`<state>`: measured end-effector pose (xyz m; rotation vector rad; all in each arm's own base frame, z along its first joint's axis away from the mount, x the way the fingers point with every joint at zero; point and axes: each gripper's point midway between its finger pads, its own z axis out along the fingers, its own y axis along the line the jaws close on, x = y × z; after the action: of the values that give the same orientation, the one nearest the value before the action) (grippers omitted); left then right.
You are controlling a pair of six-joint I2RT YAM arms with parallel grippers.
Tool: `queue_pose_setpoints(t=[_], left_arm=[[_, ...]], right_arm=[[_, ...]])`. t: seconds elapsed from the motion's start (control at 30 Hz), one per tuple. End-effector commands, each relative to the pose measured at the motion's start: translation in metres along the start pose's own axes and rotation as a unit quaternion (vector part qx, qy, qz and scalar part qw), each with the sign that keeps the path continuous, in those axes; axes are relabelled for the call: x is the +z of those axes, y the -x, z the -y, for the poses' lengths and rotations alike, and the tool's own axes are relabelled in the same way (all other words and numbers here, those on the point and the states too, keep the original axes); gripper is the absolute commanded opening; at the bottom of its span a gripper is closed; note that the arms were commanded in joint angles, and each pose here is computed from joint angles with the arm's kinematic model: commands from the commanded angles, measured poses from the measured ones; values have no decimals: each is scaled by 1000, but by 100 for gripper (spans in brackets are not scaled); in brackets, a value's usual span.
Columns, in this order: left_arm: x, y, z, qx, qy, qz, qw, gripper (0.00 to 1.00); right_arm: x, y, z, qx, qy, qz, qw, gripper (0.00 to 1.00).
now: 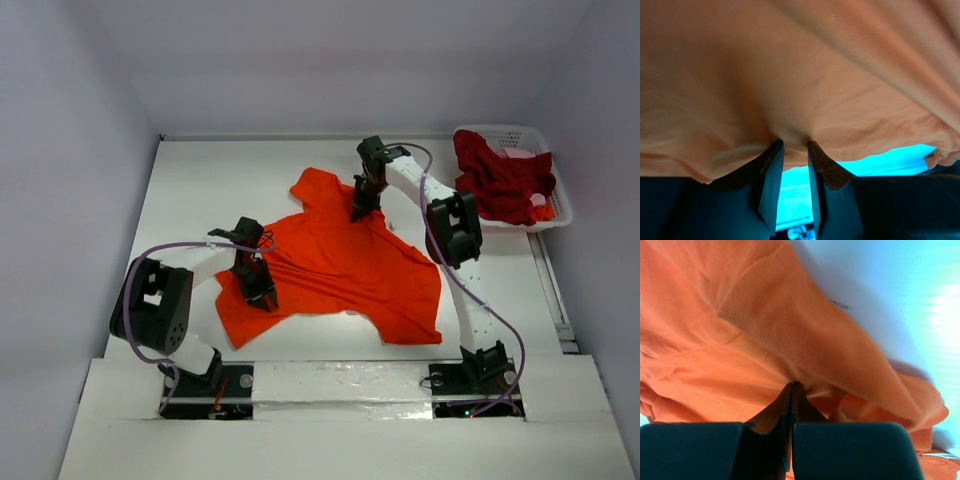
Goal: Fold and stack the t-shirts
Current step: Flatten out the tshirt
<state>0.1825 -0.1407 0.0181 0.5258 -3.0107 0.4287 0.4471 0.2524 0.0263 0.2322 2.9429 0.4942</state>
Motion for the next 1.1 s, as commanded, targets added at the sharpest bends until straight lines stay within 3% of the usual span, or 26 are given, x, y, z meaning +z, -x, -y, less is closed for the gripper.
queue_pose_setpoints(t=[0.0, 0.4, 0.6, 1.07], left_arm=[[6, -17, -17, 2, 24, -24, 999, 25], [8, -38, -24, -4, 16, -47, 999, 25], [4, -55, -23, 0, 5, -68, 998, 25], [-1, -86, -9, 0, -21, -85, 996, 25]], right_arm=[[-7, 16, 20, 6, -44, 38, 998, 0], [-35, 58, 45, 60, -39, 78, 994, 0], [-46, 77, 83, 91, -56, 92, 990, 0], [-56, 105, 112, 109, -60, 111, 986, 0]])
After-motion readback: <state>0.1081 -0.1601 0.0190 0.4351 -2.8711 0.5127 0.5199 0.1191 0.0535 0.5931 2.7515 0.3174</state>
